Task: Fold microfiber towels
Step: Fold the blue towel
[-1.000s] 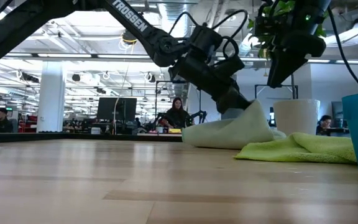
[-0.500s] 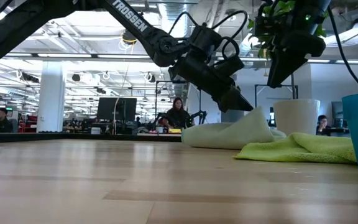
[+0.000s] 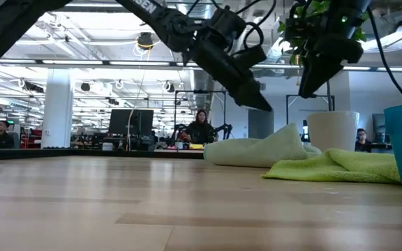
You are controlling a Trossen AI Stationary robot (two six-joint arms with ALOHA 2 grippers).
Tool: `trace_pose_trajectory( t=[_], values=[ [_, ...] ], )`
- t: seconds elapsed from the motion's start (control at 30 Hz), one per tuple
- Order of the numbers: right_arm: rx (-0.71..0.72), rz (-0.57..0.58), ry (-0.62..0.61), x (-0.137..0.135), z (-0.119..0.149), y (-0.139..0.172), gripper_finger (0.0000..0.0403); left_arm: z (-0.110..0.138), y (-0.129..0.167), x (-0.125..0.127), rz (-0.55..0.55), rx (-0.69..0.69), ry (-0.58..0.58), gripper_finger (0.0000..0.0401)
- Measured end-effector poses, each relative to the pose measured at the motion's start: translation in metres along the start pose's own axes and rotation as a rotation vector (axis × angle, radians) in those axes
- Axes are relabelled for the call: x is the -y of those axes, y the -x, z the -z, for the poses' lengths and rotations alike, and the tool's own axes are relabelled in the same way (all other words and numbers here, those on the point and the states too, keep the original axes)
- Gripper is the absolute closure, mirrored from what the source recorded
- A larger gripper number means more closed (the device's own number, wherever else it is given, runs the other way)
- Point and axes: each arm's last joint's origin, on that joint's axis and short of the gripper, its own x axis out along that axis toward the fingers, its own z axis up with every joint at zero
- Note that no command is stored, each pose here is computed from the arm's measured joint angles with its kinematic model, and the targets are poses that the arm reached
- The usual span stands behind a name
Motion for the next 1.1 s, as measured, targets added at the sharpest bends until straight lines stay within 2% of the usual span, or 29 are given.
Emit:
trace_pose_trajectory(
  t=[0.23,0.43,0.6,0.83,1.1],
  values=[
    [0.009,0.003,-0.141,0.020,-0.004,-0.008,0.0226,0.005,0.033,-0.019,0.049,-0.184,0.141,0.0238],
    [-0.013,-0.096,-0.495,0.050,-0.005,-0.020,0.0226,0.001,0.072,-0.024,0.113,-0.325,0.187,0.0238],
    [-0.037,-0.087,-0.695,0.065,-0.001,-0.024,0.0226,-0.009,0.104,-0.026,0.128,-0.375,0.197,0.0238],
    [-0.050,-0.094,-0.806,0.081,0.003,-0.030,0.0226,-0.024,0.145,-0.027,0.144,-0.380,0.206,0.0238],
    [-0.035,-0.122,-0.855,0.077,0.016,-0.054,0.0226,-0.035,0.177,-0.024,0.091,-0.395,0.185,0.0238]
  ],
)
